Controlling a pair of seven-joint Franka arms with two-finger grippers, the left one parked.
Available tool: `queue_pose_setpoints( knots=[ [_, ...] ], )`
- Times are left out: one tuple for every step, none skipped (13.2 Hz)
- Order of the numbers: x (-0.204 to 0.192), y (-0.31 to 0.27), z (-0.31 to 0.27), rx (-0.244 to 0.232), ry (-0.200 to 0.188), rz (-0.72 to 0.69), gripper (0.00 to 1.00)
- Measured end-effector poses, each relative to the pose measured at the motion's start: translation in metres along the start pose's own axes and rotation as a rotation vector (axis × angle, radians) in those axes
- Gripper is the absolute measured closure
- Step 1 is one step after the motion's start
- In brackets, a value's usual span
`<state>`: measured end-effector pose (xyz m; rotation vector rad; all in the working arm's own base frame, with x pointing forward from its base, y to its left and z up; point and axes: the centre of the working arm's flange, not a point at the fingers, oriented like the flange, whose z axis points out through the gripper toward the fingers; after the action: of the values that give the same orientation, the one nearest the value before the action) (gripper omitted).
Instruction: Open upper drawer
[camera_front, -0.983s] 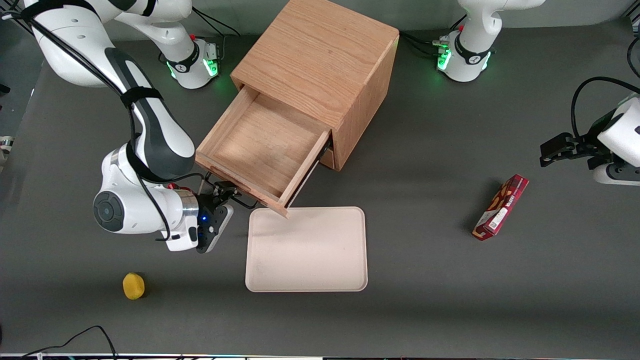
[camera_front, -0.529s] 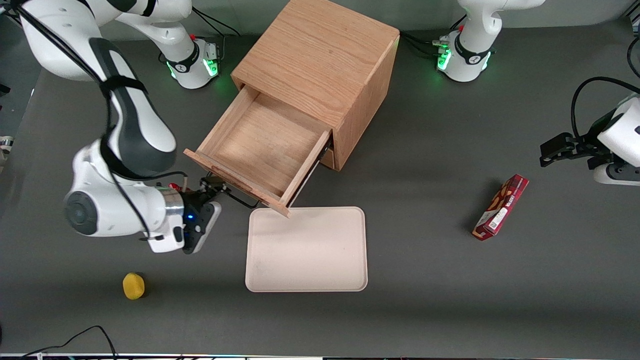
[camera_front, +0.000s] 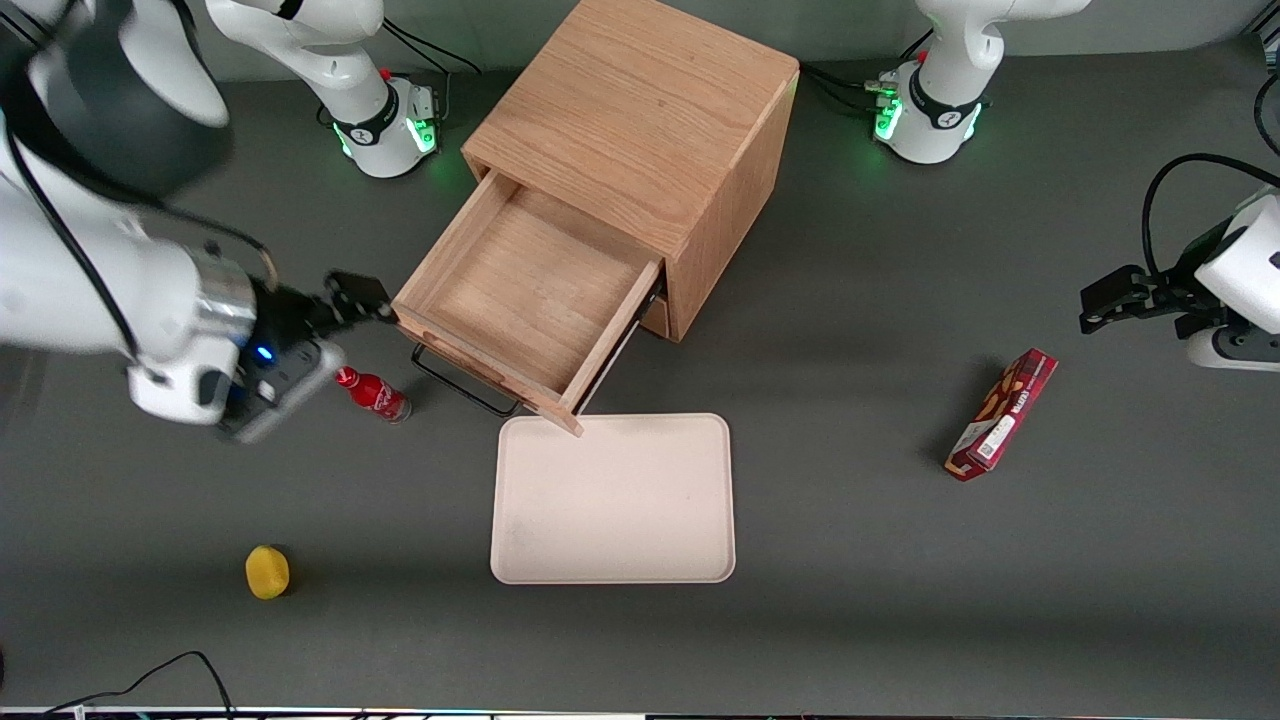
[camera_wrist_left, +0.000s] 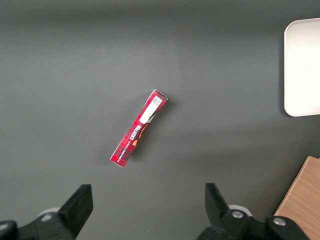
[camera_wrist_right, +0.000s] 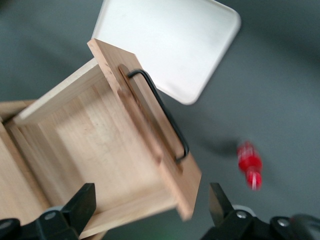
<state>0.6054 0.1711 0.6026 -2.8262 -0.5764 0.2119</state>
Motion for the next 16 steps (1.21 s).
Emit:
queue_pose_setpoints(
  knots=[
    [-0.015,0.003,-0.016,-0.022,-0.001,0.066,0.00],
    [-0.027,0.013,-0.029,-0.060,0.001,0.116,0.00],
    [-0.037,0.027,-0.037,-0.106,0.003,0.154,0.00],
    [-0.045,0.037,-0.041,-0.133,0.000,0.182,0.00],
    [-0.055,0.046,-0.040,-0.148,-0.013,0.209,0.00],
    [-0.065,0.051,-0.035,-0.159,-0.016,0.230,0.00],
    [-0.074,0.055,-0.027,-0.176,0.008,0.248,0.00],
    [-0.085,0.060,-0.017,-0.193,0.043,0.265,0.00],
    [-0.096,0.064,-0.005,-0.207,0.072,0.278,0.00],
    [-0.106,0.069,0.007,-0.215,0.088,0.292,0.00],
    [-0.114,0.075,0.013,-0.219,0.097,0.307,0.00],
    [-0.121,0.082,0.015,-0.219,0.101,0.323,0.00],
    [-0.124,0.087,0.013,-0.219,0.107,0.334,0.00],
    [-0.126,0.089,0.010,-0.221,0.116,0.338,0.00],
    [-0.125,0.090,0.005,-0.235,0.127,0.336,0.00],
    [-0.124,0.089,-0.002,-0.255,0.138,0.333,0.00]
  ],
)
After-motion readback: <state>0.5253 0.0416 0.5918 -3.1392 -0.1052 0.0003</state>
